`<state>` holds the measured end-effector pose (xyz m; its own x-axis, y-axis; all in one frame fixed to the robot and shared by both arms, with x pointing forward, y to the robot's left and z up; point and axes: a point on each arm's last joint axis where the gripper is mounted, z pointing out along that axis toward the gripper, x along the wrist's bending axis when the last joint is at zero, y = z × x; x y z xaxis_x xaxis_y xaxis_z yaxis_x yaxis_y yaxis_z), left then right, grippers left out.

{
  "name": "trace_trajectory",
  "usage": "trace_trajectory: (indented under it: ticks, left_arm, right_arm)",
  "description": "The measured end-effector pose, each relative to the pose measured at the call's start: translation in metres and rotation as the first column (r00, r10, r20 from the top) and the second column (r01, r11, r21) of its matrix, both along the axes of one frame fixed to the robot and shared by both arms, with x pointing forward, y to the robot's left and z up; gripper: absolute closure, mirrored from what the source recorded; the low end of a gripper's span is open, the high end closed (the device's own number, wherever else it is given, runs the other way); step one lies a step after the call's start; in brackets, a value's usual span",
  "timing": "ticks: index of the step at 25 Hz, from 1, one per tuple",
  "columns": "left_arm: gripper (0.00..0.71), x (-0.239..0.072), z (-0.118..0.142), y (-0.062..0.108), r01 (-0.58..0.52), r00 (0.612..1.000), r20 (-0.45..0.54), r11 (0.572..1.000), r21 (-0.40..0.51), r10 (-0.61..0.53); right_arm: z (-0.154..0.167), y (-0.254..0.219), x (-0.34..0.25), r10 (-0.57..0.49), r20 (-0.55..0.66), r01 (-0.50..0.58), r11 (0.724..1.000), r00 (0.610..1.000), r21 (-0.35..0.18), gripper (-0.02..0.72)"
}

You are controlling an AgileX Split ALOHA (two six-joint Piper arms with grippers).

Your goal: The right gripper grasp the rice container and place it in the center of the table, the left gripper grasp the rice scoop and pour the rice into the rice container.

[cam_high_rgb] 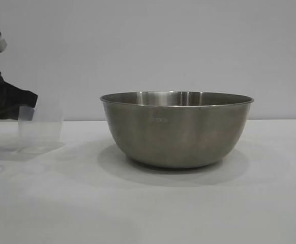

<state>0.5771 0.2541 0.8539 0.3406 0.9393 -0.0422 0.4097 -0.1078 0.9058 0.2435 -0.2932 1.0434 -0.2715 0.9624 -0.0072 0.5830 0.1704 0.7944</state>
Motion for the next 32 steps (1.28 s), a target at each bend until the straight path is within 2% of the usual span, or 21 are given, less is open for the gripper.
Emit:
trace_trajectory:
  ticks: [3,6,10,13,16,17,19,23,28,32]
  left_arm:
    - [0.494,-0.013,-0.004,0.0,0.005,1.0,-0.003,1.0,-0.018,-0.005]
    - [0.498,-0.029,-0.002,-0.002,0.026,0.997,0.08,0.998,-0.048,-0.022]
    - [0.498,-0.053,0.0,0.004,-0.02,0.997,0.067,0.999,-0.041,0.023]
    - [0.498,-0.068,0.013,0.009,-0.064,0.994,0.081,0.997,-0.043,0.068]
    - [0.498,-0.077,0.038,0.013,-0.095,0.982,0.162,0.995,-0.035,0.1]
    - [0.458,-0.079,0.048,0.015,-0.12,0.973,0.193,0.992,-0.039,0.125]
    - [0.473,-0.082,0.074,0.02,-0.171,0.944,0.274,0.983,-0.066,0.182]
    - [0.473,-0.094,0.114,0.026,-0.215,0.909,0.35,0.974,-0.068,0.226]
    - [0.473,-0.118,0.15,0.038,-0.318,0.874,0.375,0.947,-0.041,0.309]
    - [0.473,-0.138,0.162,0.045,-0.377,0.874,0.336,0.926,0.016,0.35]
  right_arm:
    - [0.0,0.0,0.0,0.0,0.0,0.0,1.0,1.0,0.0,0.333]
    - [0.0,0.0,0.0,0.0,0.0,0.0,1.0,1.0,0.0,0.333]
    - [0.0,0.001,0.0,0.004,-0.002,-0.004,1.0,1.0,0.007,0.333]
    - [0.0,0.001,0.0,0.004,-0.002,-0.004,1.0,1.0,0.008,0.333]
    - [0.0,0.001,0.0,0.004,-0.002,-0.004,1.0,1.0,0.008,0.333]
    - [0.0,0.001,0.0,0.004,-0.002,-0.004,1.0,1.0,0.008,0.333]
    - [0.0,0.001,0.0,0.004,-0.002,-0.004,1.0,1.0,0.008,0.333]
    - [0.0,0.001,0.0,0.004,-0.002,-0.004,1.0,1.0,0.008,0.333]
    - [0.0,0.001,0.0,0.004,-0.002,-0.004,1.0,1.0,0.008,0.333]
    - [0.0,0.001,0.0,0.004,-0.002,-0.004,1.0,1.0,0.008,0.333]
